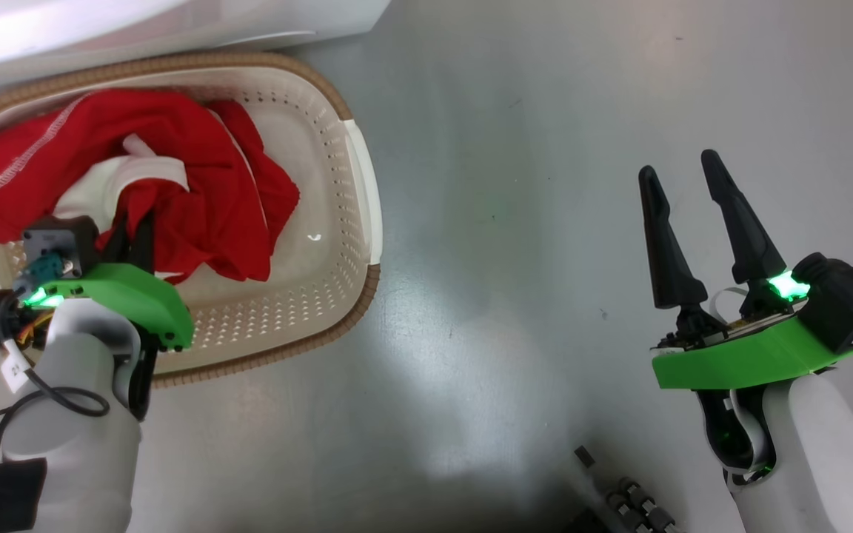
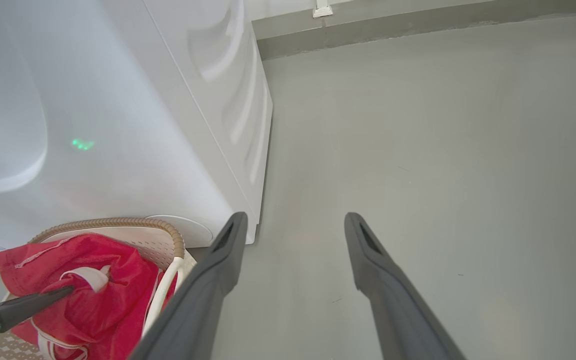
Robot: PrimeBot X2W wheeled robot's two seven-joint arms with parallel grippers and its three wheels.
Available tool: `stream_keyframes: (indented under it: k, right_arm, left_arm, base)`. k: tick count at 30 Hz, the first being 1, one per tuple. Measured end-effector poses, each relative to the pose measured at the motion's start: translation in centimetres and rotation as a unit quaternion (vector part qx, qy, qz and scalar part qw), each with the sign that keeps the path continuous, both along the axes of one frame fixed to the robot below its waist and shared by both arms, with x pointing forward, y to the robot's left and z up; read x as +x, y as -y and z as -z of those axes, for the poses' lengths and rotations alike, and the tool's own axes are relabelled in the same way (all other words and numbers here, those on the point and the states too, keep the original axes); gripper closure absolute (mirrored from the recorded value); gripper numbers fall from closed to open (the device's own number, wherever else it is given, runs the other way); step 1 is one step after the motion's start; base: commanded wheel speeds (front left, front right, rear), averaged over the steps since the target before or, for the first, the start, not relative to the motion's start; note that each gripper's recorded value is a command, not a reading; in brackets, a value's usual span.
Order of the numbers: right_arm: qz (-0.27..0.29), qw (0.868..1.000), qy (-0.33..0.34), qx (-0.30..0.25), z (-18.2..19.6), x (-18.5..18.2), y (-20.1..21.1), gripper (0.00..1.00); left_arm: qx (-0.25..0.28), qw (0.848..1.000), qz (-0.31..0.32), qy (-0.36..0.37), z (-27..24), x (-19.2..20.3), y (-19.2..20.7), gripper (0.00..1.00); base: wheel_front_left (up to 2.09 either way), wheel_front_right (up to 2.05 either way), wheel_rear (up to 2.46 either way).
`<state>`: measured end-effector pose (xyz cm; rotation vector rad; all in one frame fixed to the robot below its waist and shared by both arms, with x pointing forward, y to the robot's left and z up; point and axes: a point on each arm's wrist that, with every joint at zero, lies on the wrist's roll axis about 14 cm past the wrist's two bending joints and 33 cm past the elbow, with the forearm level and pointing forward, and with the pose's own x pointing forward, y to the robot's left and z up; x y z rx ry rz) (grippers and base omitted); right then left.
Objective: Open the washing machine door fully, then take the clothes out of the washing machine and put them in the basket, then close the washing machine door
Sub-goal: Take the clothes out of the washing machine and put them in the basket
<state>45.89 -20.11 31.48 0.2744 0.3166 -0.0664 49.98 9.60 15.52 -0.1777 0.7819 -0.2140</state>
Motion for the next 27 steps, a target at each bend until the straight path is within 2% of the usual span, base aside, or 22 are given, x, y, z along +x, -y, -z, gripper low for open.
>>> stream_keyframes:
  k: [3, 4, 19, 27]
  right_arm:
    - [-0.002, 1.0, 0.007, 0.0, -0.4, 0.4, -0.1, 0.0]
    - [-0.002, 1.0, 0.009, 0.001, -0.6, 0.4, -0.1, 0.0]
    - [-0.008, 0.998, 0.056, -0.005, -4.9, 0.8, -0.4, 0.0]
    - [-0.006, 0.998, 0.067, -0.011, -6.9, -0.5, -0.3, 0.0]
  left_arm:
    - [-0.001, 1.0, -0.003, 0.004, -0.4, 0.2, -0.1, 0.02]
    - [-0.001, 1.0, -0.004, 0.007, -0.7, 0.4, -0.1, 0.0]
    - [-0.021, 0.996, -0.034, 0.075, -7.1, 1.1, -0.8, 0.0]
    - [-0.022, 0.991, -0.047, 0.123, -11.4, 0.5, -1.9, 0.0]
  base:
    - [0.0, 0.0, 0.0]
    - [0.0, 0.0, 0.0]
    - [0.0, 0.0, 0.0]
    - [0.0, 0.0, 0.0]
